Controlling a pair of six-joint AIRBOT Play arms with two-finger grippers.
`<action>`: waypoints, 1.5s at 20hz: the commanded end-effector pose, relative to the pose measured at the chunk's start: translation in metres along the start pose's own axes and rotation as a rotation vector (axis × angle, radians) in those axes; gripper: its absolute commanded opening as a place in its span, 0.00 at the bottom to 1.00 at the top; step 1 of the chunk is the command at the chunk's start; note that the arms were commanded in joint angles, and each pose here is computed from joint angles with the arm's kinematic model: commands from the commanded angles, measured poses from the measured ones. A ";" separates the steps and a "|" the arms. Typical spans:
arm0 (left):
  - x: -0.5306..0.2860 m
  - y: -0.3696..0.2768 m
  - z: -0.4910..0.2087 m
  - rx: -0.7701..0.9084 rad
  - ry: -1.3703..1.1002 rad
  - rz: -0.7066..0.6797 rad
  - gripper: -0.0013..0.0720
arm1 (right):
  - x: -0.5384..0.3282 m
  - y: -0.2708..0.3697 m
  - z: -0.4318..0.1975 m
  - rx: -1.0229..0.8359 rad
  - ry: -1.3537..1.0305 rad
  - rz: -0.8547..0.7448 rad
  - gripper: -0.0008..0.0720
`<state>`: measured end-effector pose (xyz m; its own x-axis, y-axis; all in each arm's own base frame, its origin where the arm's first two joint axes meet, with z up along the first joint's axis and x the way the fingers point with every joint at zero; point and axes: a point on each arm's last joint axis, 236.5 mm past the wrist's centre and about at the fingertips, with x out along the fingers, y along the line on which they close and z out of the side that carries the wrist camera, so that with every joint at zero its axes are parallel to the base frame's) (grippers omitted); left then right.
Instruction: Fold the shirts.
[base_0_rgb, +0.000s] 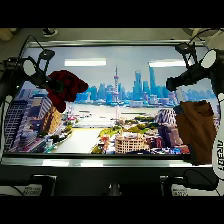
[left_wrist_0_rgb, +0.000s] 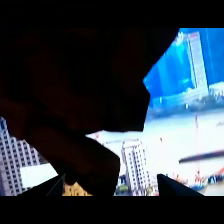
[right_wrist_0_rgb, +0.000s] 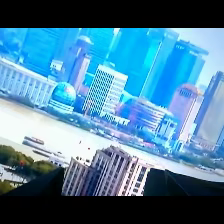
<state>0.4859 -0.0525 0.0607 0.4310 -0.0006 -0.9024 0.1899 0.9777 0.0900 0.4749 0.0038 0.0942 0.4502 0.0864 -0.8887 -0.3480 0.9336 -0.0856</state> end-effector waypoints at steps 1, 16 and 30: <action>0.034 0.028 0.051 -0.216 -0.153 0.012 0.96 | 0.000 -0.004 0.015 0.003 -0.063 -0.018 0.96; -0.149 -0.023 0.142 -0.123 -0.520 -0.303 0.05 | -0.149 -0.010 0.042 -0.180 -0.255 -0.174 0.88; -0.191 -0.313 -0.052 0.333 -0.266 -0.702 0.05 | -0.288 0.032 -0.027 -0.170 -0.345 -0.229 0.88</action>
<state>0.3270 -0.3087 0.2773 0.4745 -0.6925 -0.5434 0.7212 0.6598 -0.2110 0.3257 -0.0010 0.3695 0.8649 0.0190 -0.5015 -0.2566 0.8756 -0.4093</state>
